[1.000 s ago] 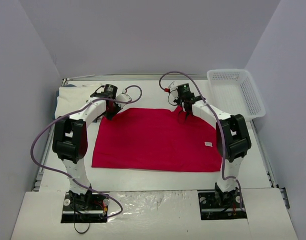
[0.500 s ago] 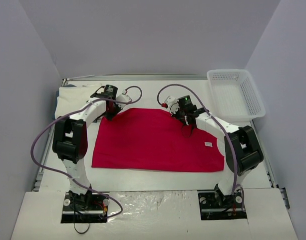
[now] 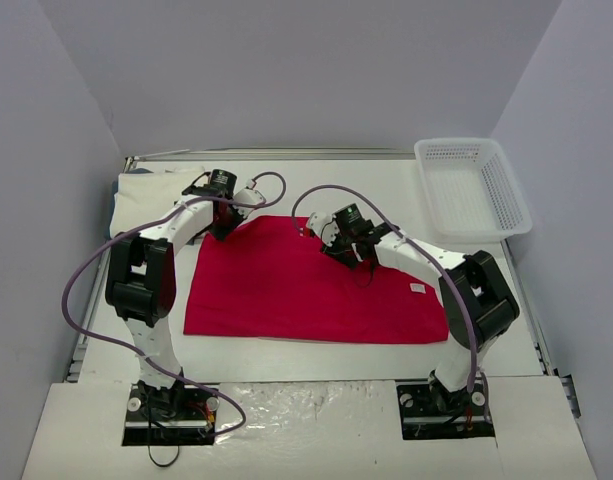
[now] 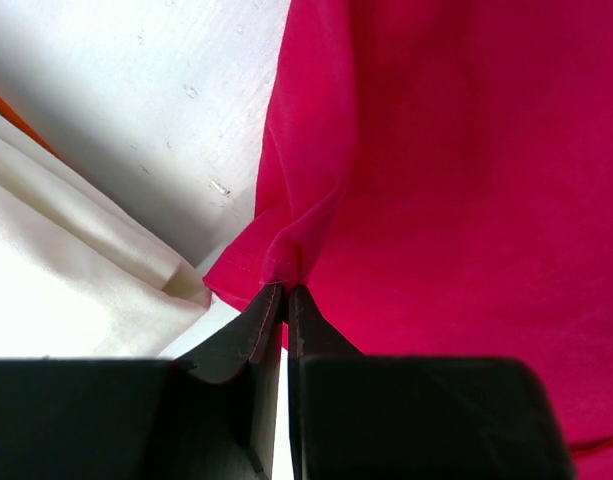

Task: Fold and stack the t-shirts
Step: Fold the other side of the tshirt into a rectangle

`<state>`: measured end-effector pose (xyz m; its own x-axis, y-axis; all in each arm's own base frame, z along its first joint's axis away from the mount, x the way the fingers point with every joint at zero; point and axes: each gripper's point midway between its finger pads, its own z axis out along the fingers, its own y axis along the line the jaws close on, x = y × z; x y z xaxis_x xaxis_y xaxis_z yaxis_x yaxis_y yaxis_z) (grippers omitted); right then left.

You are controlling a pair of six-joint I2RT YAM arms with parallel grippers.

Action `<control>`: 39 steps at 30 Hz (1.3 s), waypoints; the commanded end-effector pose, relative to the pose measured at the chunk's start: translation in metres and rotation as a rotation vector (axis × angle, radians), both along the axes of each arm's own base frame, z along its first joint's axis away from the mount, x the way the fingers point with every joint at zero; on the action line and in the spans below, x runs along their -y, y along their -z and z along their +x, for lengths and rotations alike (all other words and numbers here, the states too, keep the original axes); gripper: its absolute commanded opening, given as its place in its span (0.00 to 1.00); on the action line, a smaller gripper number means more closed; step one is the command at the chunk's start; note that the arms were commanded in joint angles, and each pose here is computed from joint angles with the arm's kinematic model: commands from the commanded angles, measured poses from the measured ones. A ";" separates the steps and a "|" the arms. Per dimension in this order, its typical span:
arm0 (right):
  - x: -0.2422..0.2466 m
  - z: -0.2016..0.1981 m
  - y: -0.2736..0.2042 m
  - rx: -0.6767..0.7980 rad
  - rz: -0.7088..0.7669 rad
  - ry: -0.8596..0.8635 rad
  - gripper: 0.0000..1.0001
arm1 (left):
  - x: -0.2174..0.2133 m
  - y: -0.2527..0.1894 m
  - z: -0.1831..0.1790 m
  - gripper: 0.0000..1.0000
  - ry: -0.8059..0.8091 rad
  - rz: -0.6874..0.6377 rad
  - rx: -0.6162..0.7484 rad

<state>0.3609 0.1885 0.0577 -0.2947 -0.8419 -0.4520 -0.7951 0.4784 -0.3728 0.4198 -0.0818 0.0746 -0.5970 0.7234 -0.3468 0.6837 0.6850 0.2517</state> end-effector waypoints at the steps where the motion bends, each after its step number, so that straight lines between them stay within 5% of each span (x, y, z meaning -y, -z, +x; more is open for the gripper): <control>1: 0.000 -0.011 0.001 -0.081 -0.026 -0.015 0.37 | 0.000 -0.023 -0.003 0.02 0.000 -0.023 0.039; 4: 0.000 -0.013 -0.009 -0.077 0.005 0.004 0.48 | 0.000 -0.021 -0.005 0.02 0.004 -0.023 0.031; 15: 0.015 0.030 -0.026 -0.105 0.141 0.155 0.47 | -0.003 -0.024 -0.006 0.02 -0.019 -0.046 0.048; 22: 0.036 0.051 -0.005 -0.231 0.219 0.267 0.42 | -0.009 -0.021 -0.008 0.02 -0.040 -0.065 0.031; 39: 0.034 0.029 0.041 -0.414 0.219 0.242 0.32 | -0.011 -0.010 -0.009 0.02 -0.046 -0.065 0.003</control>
